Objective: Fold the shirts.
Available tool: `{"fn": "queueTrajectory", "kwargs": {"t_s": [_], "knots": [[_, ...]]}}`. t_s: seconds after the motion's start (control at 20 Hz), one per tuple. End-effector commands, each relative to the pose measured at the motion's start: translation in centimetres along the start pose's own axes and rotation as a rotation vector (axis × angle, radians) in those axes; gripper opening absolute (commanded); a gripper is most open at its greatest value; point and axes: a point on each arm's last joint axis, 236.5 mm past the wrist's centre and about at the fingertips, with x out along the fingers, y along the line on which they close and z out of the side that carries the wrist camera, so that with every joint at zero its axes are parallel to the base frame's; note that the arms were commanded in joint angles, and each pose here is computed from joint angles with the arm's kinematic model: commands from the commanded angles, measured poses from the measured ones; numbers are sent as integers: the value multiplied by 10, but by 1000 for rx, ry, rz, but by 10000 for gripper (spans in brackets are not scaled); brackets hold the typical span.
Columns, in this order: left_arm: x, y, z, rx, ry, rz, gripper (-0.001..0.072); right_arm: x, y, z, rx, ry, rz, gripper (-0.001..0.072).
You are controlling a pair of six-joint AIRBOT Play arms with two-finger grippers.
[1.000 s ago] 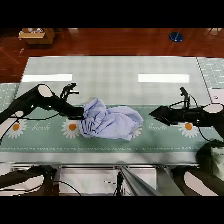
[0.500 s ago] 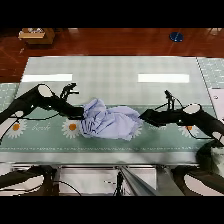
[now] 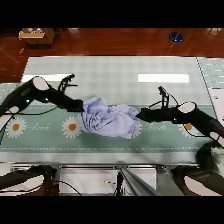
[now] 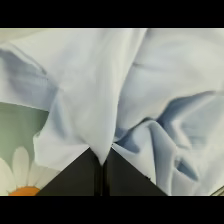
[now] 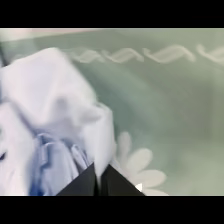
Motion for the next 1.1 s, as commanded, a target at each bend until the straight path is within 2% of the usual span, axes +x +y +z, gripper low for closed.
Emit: {"fn": "queueTrajectory", "kwargs": {"t_s": [0.0,0.25,0.45,0.65,0.8,0.95,1.05], "knots": [[-73,-26,56,93,-200,8,21,-42,37,45,-212,-138,2,23],[-262,-87,111,272,-673,82,21,-212,113,141,-411,-593,-62,23],[-366,-145,92,403,-919,120,21,-321,181,145,-548,-813,-58,22],[-426,-195,53,512,-1072,120,21,-359,229,121,-617,-825,0,23],[-445,-226,22,563,-1131,61,21,-369,245,108,-622,-809,28,23],[-438,-236,-2,534,-1082,3,21,-359,248,89,-587,-716,68,22],[-411,-229,-19,504,-943,-9,21,-341,235,68,-573,-585,49,23]]}}
